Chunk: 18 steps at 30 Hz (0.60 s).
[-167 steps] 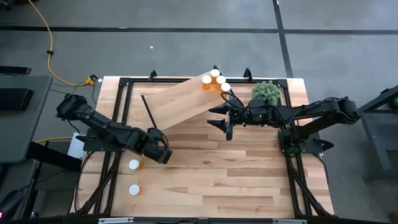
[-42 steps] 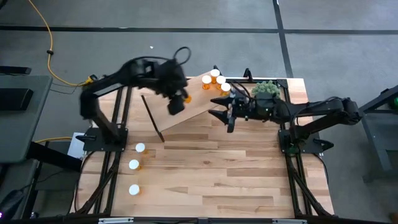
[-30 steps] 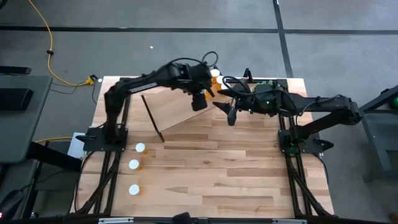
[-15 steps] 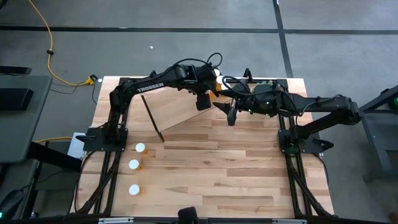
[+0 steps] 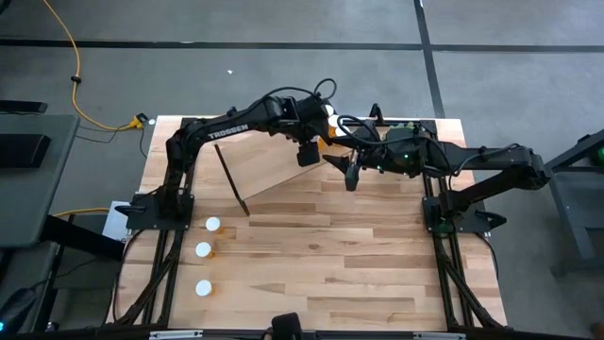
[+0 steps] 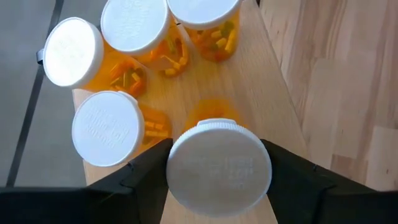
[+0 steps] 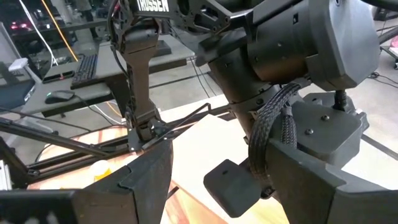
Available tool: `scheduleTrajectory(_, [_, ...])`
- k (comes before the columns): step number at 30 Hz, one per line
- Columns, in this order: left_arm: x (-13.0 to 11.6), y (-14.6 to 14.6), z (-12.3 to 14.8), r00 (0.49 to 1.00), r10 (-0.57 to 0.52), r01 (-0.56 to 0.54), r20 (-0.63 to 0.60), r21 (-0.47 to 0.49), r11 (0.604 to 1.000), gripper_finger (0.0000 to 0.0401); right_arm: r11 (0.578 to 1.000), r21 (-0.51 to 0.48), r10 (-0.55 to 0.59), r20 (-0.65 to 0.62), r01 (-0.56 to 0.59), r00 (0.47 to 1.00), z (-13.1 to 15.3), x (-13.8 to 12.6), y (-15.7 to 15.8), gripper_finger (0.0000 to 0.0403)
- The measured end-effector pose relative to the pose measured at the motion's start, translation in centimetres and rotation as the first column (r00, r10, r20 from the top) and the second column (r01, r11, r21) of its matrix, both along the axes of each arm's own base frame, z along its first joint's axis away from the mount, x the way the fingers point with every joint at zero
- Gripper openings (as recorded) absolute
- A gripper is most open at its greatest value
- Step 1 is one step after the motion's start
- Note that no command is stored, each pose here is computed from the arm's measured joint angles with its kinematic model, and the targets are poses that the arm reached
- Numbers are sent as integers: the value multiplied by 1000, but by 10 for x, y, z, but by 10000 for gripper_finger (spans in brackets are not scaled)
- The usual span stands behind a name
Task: Pick and place medicine bottles onto shelf by color
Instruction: Put the pill bottle on the shelf aligned with the other pill bottles, then adjust the pill bottles on the shelf
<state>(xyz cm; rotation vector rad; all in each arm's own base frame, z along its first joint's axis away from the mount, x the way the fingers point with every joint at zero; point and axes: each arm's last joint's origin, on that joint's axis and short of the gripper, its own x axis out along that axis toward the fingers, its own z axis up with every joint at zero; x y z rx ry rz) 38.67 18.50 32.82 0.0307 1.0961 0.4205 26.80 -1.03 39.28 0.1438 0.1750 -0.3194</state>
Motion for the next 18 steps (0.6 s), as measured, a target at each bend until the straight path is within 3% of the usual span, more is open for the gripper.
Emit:
scheduleTrajectory(13, [-1,1,3,1000,-2,2,21,-7,1000,254,1000,0,0,0,0,1000,0,0,0,245])
scheduleTrajectory(18, [-5,2,33,996,1,-3,93,25,1000,254,1000,-17,3,-2,-3,1000,0,0,0,245])
